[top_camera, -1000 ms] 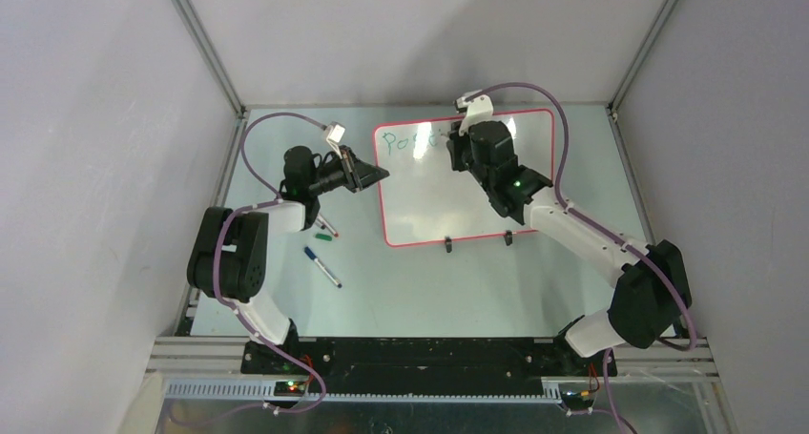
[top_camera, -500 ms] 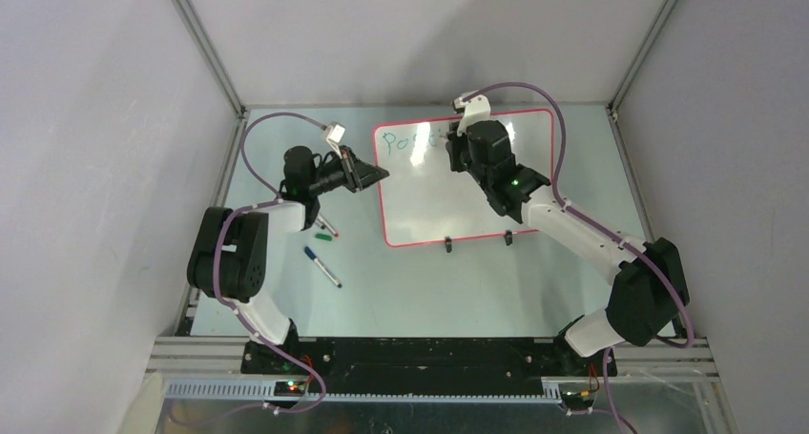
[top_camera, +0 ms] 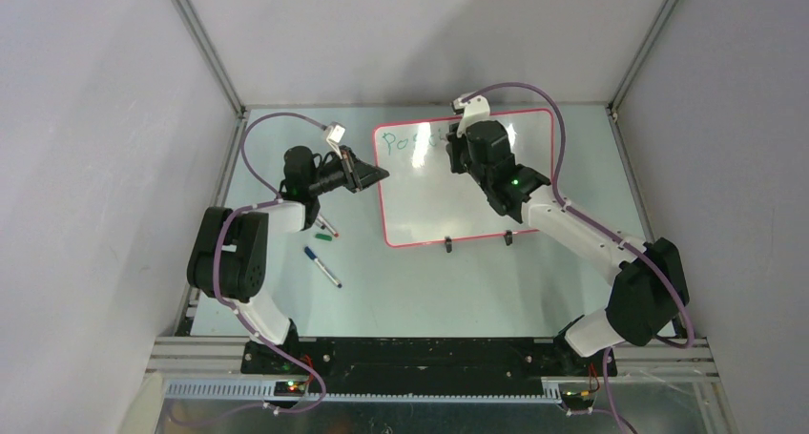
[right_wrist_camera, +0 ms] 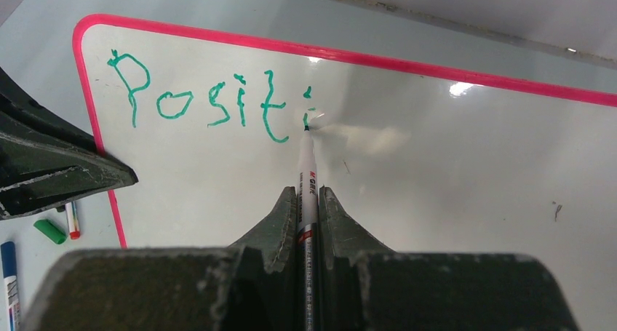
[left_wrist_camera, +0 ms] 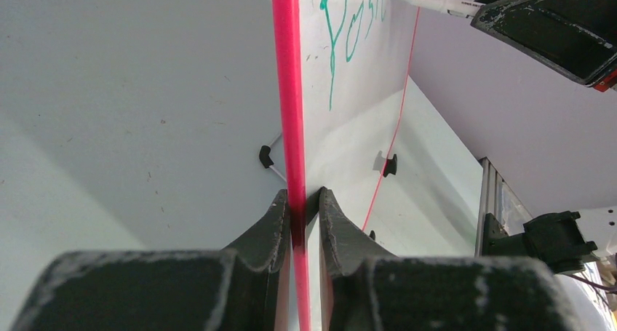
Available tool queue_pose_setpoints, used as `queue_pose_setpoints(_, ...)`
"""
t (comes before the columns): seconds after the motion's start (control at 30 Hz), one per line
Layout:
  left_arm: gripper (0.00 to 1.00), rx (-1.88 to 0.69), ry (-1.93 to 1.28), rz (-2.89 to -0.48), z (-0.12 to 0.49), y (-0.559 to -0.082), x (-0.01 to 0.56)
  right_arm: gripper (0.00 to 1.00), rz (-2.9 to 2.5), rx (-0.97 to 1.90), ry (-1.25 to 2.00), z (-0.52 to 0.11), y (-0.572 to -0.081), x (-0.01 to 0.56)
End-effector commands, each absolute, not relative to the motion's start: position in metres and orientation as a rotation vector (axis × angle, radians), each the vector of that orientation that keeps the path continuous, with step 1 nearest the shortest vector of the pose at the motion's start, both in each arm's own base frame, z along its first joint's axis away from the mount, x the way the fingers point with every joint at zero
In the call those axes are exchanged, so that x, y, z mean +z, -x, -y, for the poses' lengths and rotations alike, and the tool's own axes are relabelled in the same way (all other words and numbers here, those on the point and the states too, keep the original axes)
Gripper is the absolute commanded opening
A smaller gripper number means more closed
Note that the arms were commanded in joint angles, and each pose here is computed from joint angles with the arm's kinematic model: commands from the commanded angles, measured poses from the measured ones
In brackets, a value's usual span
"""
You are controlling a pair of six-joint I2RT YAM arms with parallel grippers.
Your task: Write a sentence on the whiteboard
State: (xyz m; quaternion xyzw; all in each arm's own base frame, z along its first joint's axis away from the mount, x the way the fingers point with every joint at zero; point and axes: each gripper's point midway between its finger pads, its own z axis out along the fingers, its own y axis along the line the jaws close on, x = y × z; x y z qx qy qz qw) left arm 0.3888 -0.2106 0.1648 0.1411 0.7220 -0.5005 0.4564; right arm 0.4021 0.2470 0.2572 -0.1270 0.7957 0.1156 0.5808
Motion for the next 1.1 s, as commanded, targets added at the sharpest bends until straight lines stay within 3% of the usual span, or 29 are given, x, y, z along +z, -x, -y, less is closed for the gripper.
queue_pose_setpoints(0.0,0.0,-1.136,-0.409,-1.687,0.206,-0.405,0.184,0.0,-1.856,0.265,0.285,-0.246,-0.401,0.267)
queue_pose_setpoints(0.57,0.0,-1.137,-0.41,-1.69,0.207,-0.405,0.184,0.0,-1.855,0.262,0.293,-0.245,-0.393,0.27)
queue_pose_setpoints(0.8,0.0,-1.147,-0.415,-1.693,0.208,-0.405,0.184,0.0,-1.792,0.31,0.28,-0.244,-0.385,0.297)
queue_pose_setpoints(0.93,0.07,-1.127,-0.419,-1.701,0.206,-0.404,0.184,0.0,-1.765,0.334,0.276,-0.241,-0.379,0.311)
queue_pose_setpoints(1.07,0.21,-1.108,-0.424,-1.729,0.205,-0.406,0.181,0.0,-1.759,0.343,0.271,-0.239,-0.376,0.316)
